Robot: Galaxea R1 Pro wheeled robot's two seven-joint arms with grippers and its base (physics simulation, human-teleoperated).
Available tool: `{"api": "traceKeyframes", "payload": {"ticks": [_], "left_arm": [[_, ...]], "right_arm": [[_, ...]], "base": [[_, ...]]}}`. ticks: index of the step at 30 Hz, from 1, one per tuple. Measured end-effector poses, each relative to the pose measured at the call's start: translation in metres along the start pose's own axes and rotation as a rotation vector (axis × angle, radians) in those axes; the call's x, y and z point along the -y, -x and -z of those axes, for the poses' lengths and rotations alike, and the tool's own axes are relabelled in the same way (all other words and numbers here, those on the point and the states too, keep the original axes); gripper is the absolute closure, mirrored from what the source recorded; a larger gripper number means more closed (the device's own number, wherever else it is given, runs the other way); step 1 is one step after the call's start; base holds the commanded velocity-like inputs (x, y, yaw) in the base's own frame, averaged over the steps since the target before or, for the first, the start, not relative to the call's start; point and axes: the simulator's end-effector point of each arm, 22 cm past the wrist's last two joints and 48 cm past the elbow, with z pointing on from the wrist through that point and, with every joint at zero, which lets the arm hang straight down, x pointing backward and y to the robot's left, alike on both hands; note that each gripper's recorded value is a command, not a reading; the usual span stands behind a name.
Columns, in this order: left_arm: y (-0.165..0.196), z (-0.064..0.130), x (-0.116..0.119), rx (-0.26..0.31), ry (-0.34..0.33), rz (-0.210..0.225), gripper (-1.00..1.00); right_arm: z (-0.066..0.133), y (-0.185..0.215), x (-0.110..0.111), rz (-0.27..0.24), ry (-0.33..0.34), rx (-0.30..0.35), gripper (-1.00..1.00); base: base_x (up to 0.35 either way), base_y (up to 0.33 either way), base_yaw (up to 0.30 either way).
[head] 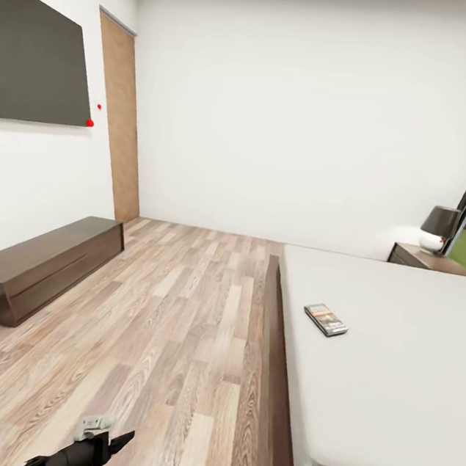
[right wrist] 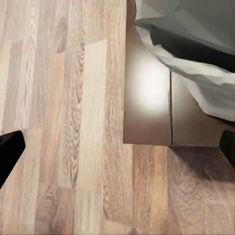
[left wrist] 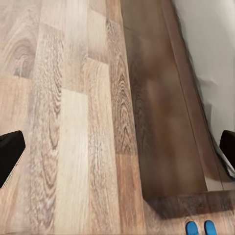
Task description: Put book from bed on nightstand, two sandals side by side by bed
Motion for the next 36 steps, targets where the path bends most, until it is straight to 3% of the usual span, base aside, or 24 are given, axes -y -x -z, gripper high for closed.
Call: {"api": "traceKeyframes", "payload": {"ticks": [31, 36], "left_arm": [[-0.012, 0.0, 0.001, -0.012, 0.0, 0.009, -1.0], [-0.017, -0.002, 0.007, 0.032, -0.009, -0.032, -1.0]], "right_arm": [[-0.003, -0.003, -0.005, 0.003, 0.007, -0.007, -1.0], [-0.004, -0.005, -0.006, 0.006, 0.009, -0.011, -1.0]], "base": [[0.0, 0.0, 0.293], [0.0, 0.0, 0.294]]}}
